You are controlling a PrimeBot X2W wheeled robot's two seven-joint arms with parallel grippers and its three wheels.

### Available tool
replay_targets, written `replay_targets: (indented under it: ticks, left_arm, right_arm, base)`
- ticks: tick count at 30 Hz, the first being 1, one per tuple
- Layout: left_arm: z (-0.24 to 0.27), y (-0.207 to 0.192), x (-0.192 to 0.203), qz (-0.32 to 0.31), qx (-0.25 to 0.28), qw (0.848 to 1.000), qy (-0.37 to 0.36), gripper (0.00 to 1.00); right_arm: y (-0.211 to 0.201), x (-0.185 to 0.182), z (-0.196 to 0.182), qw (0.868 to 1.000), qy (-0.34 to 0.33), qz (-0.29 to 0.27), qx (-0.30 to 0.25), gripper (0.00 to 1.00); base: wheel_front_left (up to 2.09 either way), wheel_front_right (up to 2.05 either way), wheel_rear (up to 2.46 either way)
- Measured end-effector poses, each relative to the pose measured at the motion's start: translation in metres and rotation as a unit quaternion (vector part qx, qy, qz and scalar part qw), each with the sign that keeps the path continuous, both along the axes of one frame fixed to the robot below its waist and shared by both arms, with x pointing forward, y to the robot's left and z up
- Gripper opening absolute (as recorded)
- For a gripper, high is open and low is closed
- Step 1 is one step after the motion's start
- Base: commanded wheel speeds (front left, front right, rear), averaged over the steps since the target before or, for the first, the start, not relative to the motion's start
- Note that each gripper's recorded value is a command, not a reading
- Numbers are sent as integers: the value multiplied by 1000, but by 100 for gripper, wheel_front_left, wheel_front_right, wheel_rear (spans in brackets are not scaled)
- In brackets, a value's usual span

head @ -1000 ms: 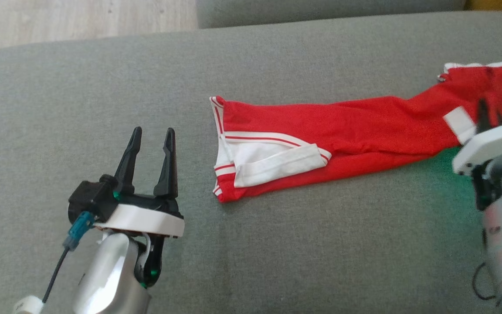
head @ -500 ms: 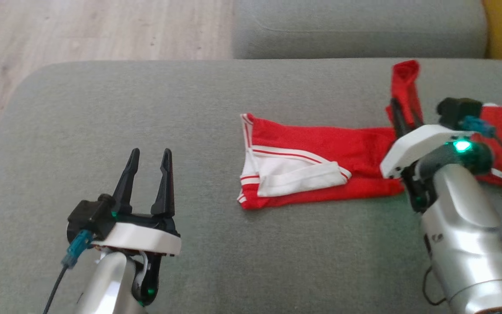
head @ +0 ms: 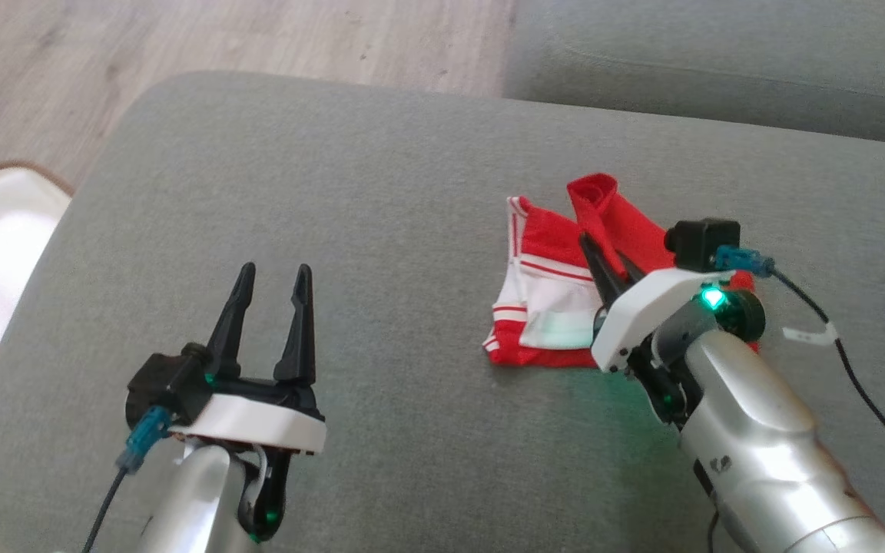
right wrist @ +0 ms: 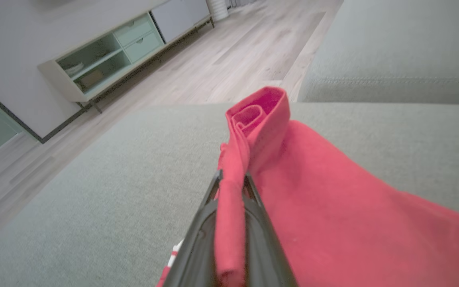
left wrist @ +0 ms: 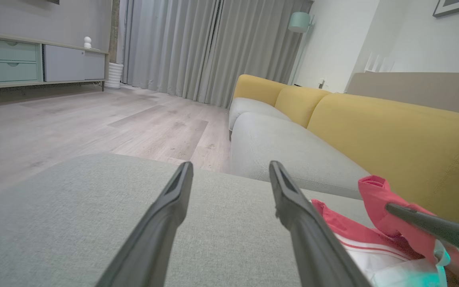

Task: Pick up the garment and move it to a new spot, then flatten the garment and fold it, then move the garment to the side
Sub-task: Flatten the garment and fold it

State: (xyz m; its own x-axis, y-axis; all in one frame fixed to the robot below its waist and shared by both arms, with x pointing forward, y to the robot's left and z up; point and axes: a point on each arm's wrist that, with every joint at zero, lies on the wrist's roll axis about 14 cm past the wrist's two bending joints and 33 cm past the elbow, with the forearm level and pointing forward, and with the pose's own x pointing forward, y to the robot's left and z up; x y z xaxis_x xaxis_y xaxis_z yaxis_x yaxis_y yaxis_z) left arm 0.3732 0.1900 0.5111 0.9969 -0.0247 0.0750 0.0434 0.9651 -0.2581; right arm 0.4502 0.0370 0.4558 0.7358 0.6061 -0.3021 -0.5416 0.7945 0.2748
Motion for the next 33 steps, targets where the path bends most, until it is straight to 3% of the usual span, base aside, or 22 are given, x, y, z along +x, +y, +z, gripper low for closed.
replay_targets:
  ticks: [9,10,11,18,22,27,33]
  left_arm:
    - [-16,15,-8,23,3,999,26,100]
    - [-17,16,-8,25,3,999,27,100]
    - [-17,16,-8,26,4,999,28,100]
    - [-16,14,-5,21,0,999,26,100]
    - [-14,6,0,8,0,1000,22,100]
    - [-3,-6,12,-9,-3,1000,4,100]
    - [16,-22,29,-30,-4,999,-26,100]
  right_arm:
    - [25,-16,-42,998,53,40,-13,3]
    - [29,-18,-42,997,54,47,-12,64]
    - [33,-21,-43,997,57,53,-9,100]
    - [66,-48,-28,992,59,113,22,100]
    - [63,-48,-18,993,38,111,33,100]
    - [36,-15,13,996,-47,65,29,100]
    - [-39,24,34,992,-120,-29,-16,100]
  base:
    - [0,0,0]
    - [0,0,0]
    - [0,0,0]
    - [0,0,0]
    - [0,0,0]
    - [0,0,0]
    - [0,0,0]
